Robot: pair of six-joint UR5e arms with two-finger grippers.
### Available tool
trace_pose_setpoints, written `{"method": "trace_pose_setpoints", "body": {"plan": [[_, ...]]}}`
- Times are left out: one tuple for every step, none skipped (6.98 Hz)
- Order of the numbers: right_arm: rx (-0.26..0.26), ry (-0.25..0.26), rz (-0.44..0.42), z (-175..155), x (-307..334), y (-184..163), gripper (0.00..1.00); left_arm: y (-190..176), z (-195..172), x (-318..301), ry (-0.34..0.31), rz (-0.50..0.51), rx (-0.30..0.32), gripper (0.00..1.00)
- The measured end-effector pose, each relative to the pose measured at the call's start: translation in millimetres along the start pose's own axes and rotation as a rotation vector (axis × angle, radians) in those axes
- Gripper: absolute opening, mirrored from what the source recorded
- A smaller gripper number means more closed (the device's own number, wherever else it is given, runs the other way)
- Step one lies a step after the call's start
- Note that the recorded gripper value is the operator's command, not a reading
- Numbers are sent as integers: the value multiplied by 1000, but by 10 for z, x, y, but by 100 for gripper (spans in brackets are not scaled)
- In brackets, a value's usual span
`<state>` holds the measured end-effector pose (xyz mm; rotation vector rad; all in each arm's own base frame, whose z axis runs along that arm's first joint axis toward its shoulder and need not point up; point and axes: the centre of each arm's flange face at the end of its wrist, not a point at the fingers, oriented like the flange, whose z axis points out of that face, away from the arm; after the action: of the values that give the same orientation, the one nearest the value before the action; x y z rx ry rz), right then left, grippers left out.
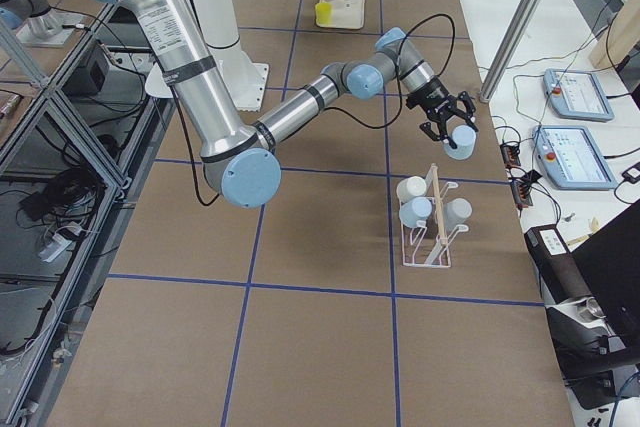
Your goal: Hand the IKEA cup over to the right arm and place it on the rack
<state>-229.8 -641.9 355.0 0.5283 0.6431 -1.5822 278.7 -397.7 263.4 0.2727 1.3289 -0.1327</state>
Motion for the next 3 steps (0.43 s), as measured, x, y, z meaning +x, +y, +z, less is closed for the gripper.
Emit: {"method": "trace_pose_setpoints", "body": {"plan": [[7,6,-33,174,-59,-50,15,5,-17,16,4,0,1,100],[15,1,-67,263,-127,-59,16,7,-23,23,5,0,1,100],[15,-10,-97,335,-226,-51,16,7,-24,24,6,-2,1,100]]}}
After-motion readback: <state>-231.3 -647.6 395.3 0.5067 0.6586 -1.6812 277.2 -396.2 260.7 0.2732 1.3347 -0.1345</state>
